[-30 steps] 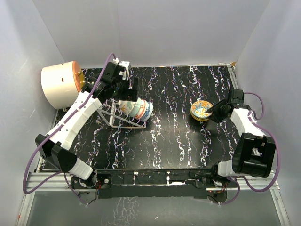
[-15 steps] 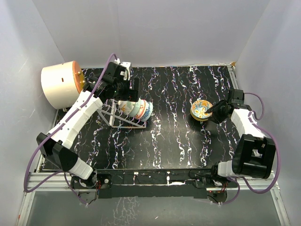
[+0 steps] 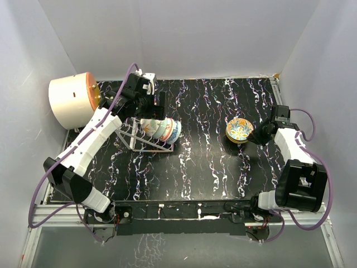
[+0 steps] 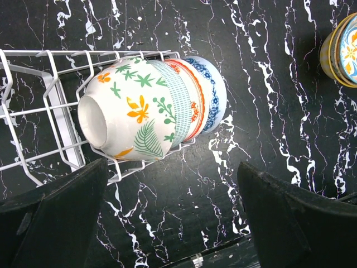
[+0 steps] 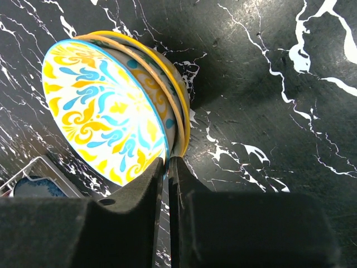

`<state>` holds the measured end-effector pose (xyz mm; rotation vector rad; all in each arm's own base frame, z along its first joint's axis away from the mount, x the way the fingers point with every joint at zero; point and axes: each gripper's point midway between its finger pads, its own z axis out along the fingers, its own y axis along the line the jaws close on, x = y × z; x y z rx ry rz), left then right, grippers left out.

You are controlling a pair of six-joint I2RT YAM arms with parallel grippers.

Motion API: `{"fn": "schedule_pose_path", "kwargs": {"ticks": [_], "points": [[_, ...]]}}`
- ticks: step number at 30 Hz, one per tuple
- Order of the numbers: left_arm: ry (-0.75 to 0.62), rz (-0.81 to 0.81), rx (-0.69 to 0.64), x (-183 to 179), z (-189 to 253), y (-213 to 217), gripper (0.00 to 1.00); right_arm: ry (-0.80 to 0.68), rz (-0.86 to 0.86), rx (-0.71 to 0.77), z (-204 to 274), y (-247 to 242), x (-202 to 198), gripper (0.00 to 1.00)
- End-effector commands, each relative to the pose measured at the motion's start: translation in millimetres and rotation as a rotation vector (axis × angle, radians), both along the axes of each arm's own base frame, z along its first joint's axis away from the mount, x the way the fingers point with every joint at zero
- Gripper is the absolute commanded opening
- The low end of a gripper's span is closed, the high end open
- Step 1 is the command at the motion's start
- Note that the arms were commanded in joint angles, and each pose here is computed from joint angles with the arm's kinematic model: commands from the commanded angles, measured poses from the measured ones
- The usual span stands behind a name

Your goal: Unload the bowls from the dish rack

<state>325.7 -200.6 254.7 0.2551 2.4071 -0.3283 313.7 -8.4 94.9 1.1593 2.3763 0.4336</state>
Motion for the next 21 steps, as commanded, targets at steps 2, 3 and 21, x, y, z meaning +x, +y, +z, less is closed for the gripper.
{"fn": "schedule_pose_path", "kwargs": {"ticks": [2,3,21], "points": [[0.014,-0.015,-0.019,-4.7,0.9,-4.5,0.97,-0.038,0.007,-0.036,10.1,-7.6,13.6,0.11],[0.014,-0.014,-0.022,-4.8,1.3,-4.6,0.97,-0.036,0.01,-0.033,8.3,-7.0,13.5,0.1],[0.064,0.033,0.005,-2.8,-17.3,-3.4,0.97,-0.135,0.008,-0.083,47.3,-14.1,25.8,0.42]]}}
